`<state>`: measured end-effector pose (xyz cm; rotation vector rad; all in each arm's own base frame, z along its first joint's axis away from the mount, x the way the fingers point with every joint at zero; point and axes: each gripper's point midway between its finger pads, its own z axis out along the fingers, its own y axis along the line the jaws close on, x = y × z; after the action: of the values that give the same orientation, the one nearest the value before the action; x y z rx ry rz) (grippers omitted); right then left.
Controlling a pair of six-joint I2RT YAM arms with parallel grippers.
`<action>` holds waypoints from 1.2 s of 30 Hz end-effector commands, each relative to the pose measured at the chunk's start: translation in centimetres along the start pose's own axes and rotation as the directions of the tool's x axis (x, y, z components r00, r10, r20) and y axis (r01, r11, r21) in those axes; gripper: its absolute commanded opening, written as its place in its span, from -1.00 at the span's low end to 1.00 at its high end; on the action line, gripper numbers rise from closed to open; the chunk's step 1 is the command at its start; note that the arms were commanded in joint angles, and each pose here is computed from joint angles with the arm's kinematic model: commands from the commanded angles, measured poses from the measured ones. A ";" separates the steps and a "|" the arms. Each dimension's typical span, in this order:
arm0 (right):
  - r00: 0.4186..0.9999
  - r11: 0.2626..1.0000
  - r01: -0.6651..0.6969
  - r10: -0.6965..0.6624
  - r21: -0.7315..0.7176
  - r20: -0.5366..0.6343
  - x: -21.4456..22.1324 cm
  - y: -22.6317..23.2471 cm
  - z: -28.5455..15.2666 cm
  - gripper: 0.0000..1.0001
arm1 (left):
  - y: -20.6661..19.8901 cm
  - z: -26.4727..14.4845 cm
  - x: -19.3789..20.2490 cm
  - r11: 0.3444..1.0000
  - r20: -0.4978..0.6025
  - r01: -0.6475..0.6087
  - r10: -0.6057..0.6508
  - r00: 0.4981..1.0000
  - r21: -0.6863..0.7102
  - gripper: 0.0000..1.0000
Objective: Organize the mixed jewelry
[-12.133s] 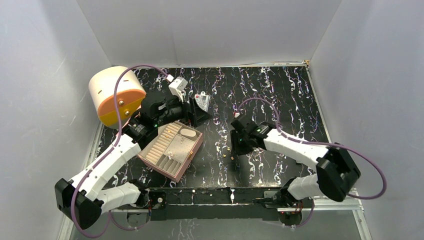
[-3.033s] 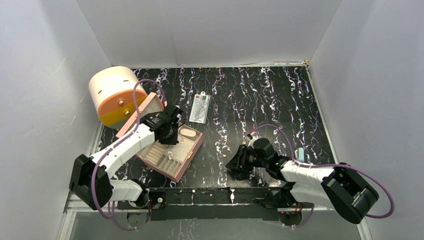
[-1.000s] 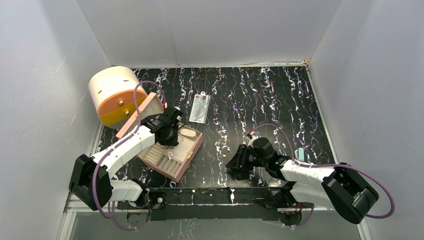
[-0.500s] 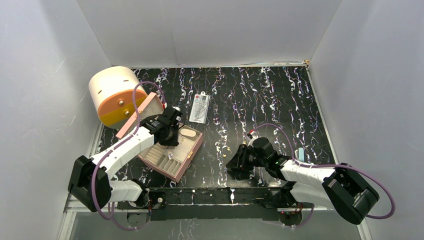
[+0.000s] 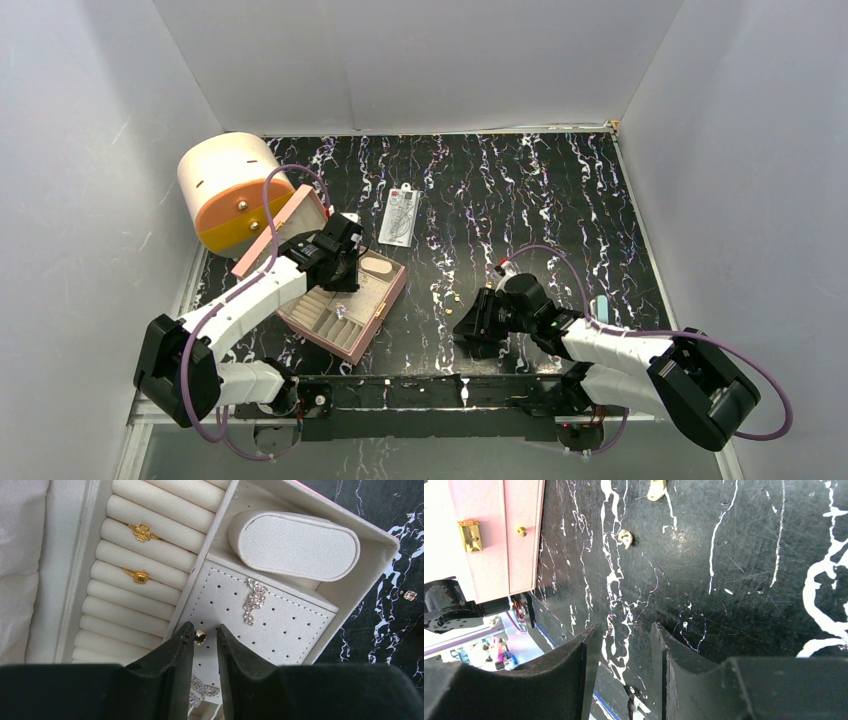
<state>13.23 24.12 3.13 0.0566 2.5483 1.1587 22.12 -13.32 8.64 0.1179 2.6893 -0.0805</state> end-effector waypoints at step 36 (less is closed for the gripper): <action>0.968 0.913 0.120 -0.194 0.391 0.156 -8.9 2.0 -4.7 0.06 | -1.8 -17.9 -5.3 0.850 0.533 0.042 -0.367 0.762 0.525 0.58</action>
<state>19.36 20.82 9.29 0.0632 2.5082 0.6254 20.51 -13.53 27.91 -0.0221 1.9385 -0.6308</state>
